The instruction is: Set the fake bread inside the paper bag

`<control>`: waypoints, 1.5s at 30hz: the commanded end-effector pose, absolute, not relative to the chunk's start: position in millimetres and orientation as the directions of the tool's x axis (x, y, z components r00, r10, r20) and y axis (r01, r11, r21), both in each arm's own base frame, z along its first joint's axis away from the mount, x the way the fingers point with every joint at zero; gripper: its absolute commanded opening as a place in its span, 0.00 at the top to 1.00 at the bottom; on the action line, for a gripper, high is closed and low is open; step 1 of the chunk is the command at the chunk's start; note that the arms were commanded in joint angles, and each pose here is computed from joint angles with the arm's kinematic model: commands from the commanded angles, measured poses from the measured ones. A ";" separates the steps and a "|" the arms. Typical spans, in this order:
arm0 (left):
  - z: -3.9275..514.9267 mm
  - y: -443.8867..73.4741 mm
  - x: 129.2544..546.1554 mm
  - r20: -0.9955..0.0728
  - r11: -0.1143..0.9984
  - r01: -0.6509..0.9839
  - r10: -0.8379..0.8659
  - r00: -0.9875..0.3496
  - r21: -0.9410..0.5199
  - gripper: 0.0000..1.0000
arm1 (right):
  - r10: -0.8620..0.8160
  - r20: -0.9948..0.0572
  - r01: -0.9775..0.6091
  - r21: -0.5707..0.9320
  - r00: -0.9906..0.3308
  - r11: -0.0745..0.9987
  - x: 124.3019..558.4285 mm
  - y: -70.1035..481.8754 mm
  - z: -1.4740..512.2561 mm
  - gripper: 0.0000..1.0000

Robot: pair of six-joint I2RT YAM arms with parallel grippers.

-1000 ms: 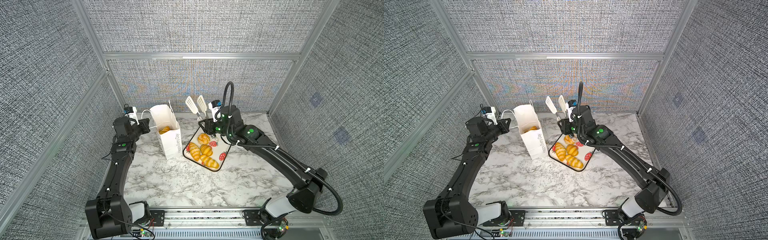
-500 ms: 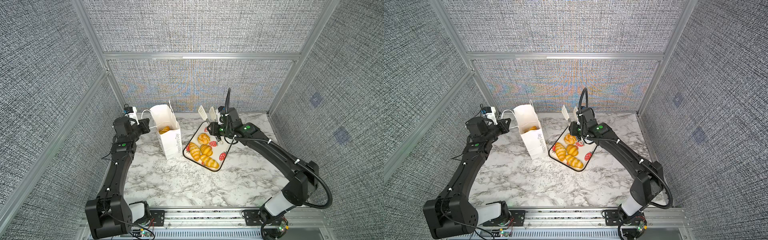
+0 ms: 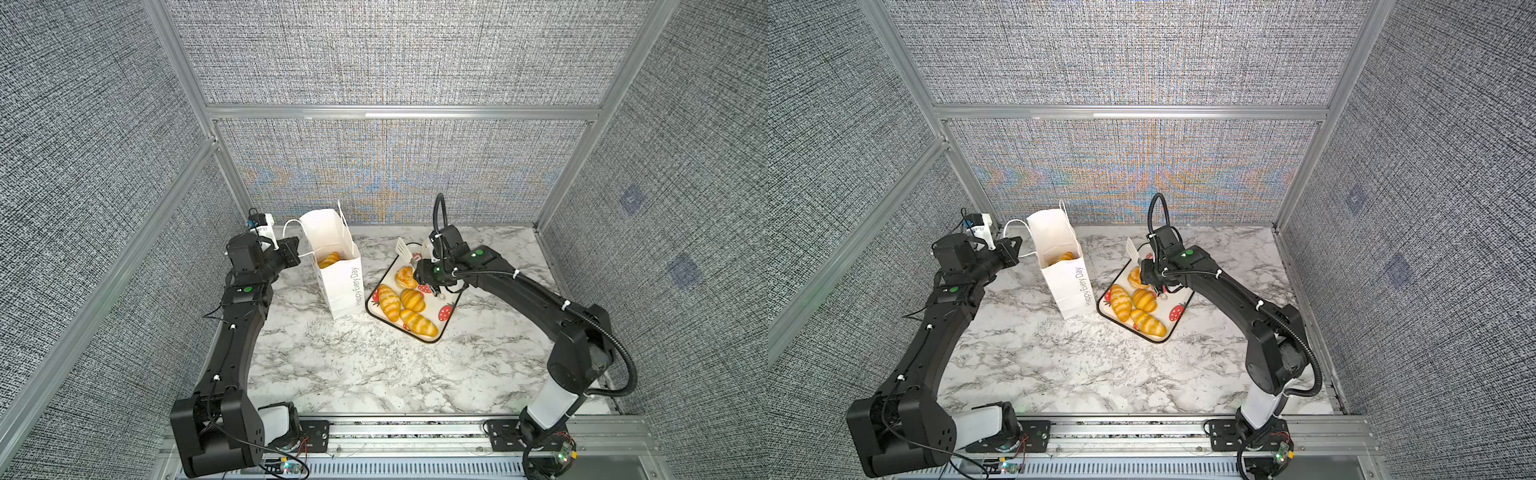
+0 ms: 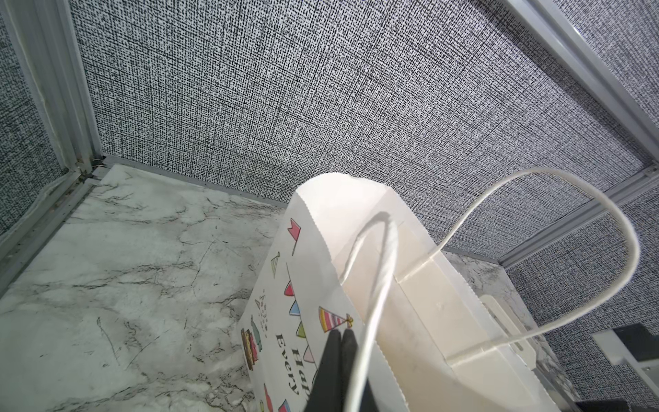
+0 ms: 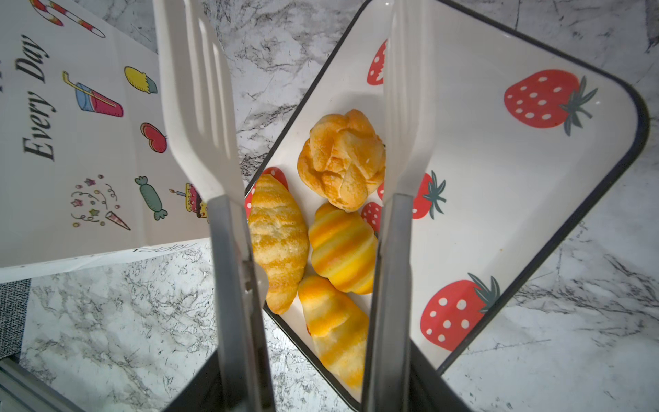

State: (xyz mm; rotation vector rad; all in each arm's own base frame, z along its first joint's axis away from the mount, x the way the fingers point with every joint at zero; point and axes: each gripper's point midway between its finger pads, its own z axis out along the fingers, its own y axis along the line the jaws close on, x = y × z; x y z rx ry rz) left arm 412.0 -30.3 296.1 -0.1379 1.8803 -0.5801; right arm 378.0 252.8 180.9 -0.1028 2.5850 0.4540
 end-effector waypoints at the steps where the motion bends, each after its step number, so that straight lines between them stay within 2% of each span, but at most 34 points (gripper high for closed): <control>1: 299.2 -30.5 413.2 -0.859 0.875 0.193 -0.356 -0.368 -0.445 1.00 | 0.015 -0.487 -0.148 0.296 -0.873 0.944 377.3 251.1 175.8 0.43; 9: 298.2 -30.7 413.4 -0.857 0.873 0.192 -0.358 -0.370 -0.448 1.00 | 0.003 -0.440 -0.132 0.276 -0.898 0.952 372.8 247.5 154.7 0.43; 16: 298.4 -30.9 413.4 -0.857 0.873 0.194 -0.358 -0.370 -0.448 1.00 | -0.005 -0.415 -0.131 0.276 -0.910 0.952 369.8 248.6 143.5 0.36; 45: 298.9 -31.5 413.0 -0.856 0.871 0.196 -0.360 -0.370 -0.451 1.00 | -0.039 -0.348 -0.138 0.266 -0.937 0.954 357.6 261.7 108.6 0.36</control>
